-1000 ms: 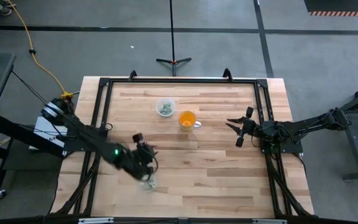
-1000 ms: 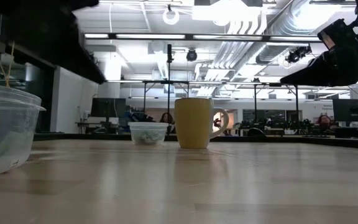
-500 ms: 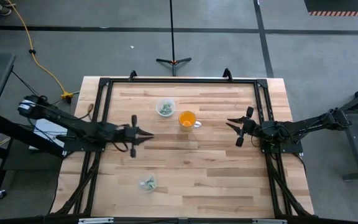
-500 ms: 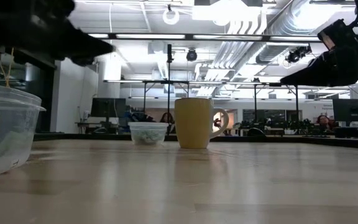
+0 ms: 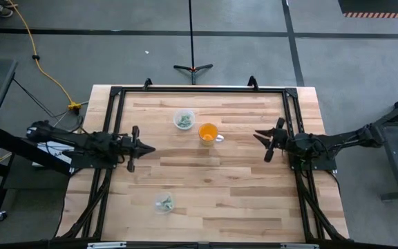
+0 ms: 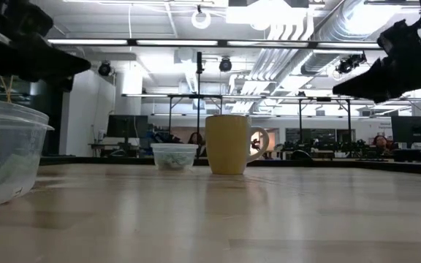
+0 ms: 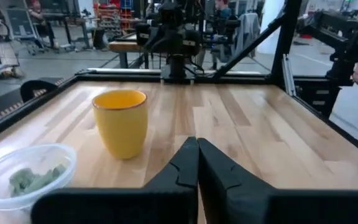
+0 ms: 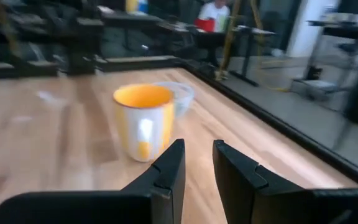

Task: Pick and place items into bin
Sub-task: Return to Home Position

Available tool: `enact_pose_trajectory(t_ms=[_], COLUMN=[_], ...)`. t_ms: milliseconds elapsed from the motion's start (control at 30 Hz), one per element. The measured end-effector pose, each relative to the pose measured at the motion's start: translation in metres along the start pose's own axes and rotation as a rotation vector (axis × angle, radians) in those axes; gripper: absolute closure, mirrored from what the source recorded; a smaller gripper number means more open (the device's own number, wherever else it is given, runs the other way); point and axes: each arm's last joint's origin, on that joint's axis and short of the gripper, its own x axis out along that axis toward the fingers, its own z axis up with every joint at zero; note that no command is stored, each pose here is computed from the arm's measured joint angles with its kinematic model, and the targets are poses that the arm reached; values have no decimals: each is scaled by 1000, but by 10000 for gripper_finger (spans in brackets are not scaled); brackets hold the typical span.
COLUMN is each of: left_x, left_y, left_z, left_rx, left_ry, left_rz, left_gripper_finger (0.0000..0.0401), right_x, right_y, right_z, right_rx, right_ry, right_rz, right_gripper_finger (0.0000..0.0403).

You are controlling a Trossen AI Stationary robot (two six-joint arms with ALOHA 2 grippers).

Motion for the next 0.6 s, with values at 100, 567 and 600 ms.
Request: enact_pose_trajectory(t_ms=[100, 567, 600], left_x=[-7, -15, -15], left_y=[1, 2, 2], left_z=[3, 11, 10], left_rx=[-4, 10, 13], left_ry=[-47, -5, -7], left_rz=[0, -31, -31], left_gripper_finger=[343, 372, 365], right_x=[-2, -16, -16], right_y=[2, -3, -2], right_z=[3, 16, 16], right_rx=[25, -31, -36], right_ry=[-30, -139, -138], right_rz=[102, 215, 257], right_gripper_finger=[329, 329, 329])
